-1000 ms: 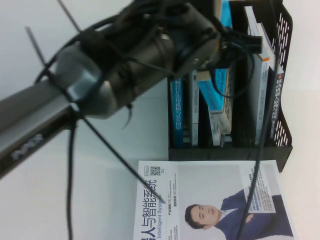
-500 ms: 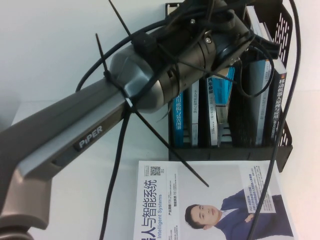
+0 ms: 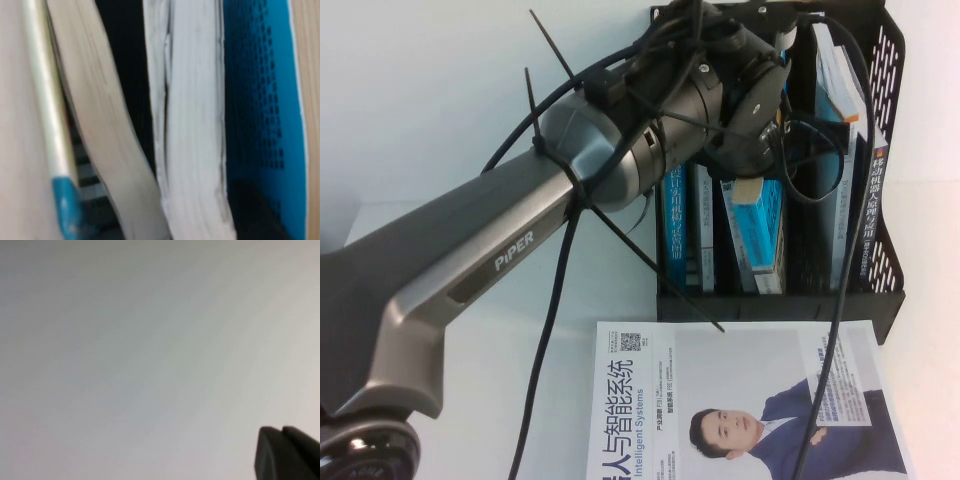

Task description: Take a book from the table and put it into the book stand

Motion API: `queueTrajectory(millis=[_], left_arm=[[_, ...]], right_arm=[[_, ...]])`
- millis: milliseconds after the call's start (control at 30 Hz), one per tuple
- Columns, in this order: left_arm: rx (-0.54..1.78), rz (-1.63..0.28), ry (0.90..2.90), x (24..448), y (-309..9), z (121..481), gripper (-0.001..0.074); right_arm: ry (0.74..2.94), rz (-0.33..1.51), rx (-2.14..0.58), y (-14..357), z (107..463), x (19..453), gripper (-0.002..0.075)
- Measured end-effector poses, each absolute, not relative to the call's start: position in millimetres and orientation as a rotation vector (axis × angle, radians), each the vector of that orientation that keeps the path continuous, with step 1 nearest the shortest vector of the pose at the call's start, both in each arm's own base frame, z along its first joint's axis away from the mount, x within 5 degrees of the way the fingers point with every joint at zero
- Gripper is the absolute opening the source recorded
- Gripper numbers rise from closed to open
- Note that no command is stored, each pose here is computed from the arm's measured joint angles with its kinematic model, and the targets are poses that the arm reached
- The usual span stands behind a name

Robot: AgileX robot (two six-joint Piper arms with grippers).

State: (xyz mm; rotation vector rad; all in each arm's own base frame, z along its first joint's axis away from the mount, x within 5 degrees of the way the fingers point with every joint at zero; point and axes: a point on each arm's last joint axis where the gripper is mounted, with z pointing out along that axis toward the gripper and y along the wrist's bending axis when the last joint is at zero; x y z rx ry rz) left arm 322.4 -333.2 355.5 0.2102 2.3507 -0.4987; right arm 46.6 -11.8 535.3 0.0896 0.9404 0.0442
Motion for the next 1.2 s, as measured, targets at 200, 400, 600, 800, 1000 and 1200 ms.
queueTrajectory(millis=[200,400,600,800,1000,1200], left_arm=[[0.203,-0.548,2.297,323,-335,371,0.0181],[0.226,-0.563,2.252,331,-339,370,0.0181],[0.230,-0.590,2.235,343,-334,367,0.0305],[0.218,-0.586,2.137,354,-309,399,0.0435],[0.189,-0.514,2.034,345,-256,469,0.0307],[0.179,-0.278,2.037,309,-200,522,0.0061]], right_arm=[[1.144,-0.235,0.304,-37,506,58,-0.0003],[1.158,-0.247,0.261,-35,500,57,-0.0003],[1.173,-0.239,0.261,-34,495,60,-0.0003],[1.214,-0.031,0.150,-13,467,82,-0.0003],[1.278,0.397,-0.087,30,426,99,-0.0003],[1.494,0.834,-0.359,71,390,100,-0.0003]])
